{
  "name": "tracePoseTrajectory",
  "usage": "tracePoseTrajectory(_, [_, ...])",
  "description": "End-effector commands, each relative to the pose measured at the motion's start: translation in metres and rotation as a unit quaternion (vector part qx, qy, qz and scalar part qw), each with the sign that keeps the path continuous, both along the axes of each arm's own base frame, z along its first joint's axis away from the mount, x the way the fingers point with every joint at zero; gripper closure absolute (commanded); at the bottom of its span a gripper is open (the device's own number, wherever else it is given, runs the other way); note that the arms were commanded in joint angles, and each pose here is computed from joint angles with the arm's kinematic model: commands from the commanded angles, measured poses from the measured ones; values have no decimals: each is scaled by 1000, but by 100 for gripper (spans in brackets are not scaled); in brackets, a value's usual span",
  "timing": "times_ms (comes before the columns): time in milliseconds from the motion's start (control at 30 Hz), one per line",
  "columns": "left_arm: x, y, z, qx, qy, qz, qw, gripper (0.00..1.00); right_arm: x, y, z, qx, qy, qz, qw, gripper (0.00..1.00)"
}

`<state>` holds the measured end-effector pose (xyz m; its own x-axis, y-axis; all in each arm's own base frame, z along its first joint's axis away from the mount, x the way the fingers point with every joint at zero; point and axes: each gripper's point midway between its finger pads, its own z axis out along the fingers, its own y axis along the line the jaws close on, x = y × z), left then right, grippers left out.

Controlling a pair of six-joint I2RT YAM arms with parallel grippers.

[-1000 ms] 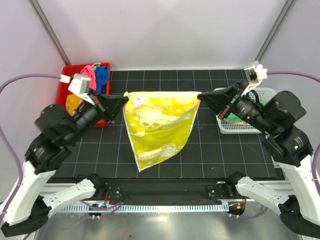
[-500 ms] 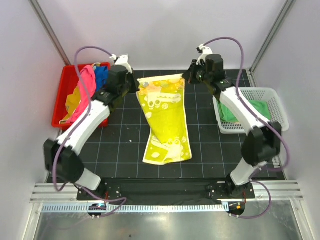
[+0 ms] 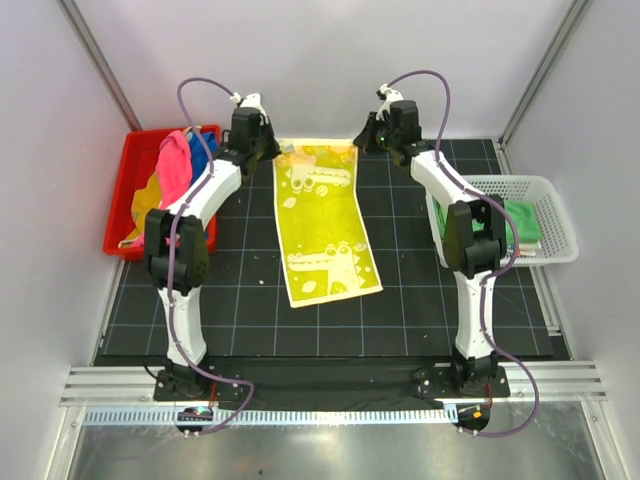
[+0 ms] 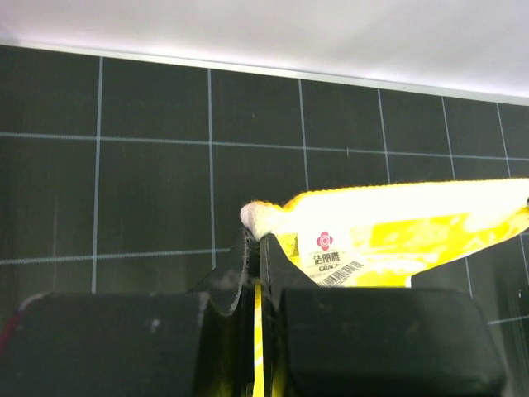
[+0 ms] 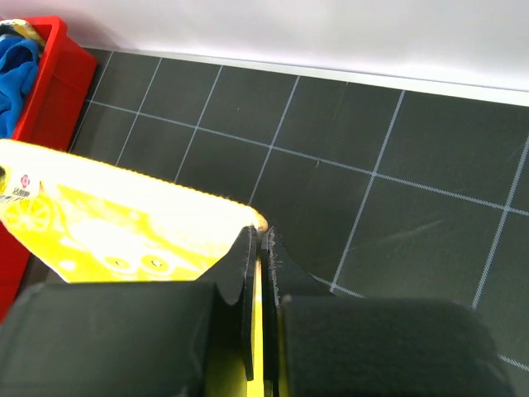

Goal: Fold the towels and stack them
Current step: Flatten out the crumpled towel, then fold the towel

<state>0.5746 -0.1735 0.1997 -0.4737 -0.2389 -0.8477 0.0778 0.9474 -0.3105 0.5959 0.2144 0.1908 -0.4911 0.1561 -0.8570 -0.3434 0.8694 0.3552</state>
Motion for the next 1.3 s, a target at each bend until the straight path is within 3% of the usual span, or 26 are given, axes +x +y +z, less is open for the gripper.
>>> tracePoseTrajectory(0, [18, 7, 35, -5, -56, 1, 998, 100, 17, -5, 32, 13, -55, -7, 998, 99])
tracePoseTrajectory(300, [-4, 6, 13, -18, -36, -8, 999, 100, -8, -12, 24, 11, -40, -12, 999, 99])
tracePoseTrajectory(433, [-27, 3, 3, -35, -21, -15, 999, 100, -25, -18, 34, 12, -48, -16, 999, 99])
tracePoseTrajectory(633, [-63, 4, -14, -45, -3, -10, 999, 100, -62, -25, 4, 8, -10, -22, 1000, 99])
tracePoseTrajectory(1267, [-169, -20, -63, -26, 53, -46, 997, 100, -170, -28, -24, -16, 21, -28, 999, 99])
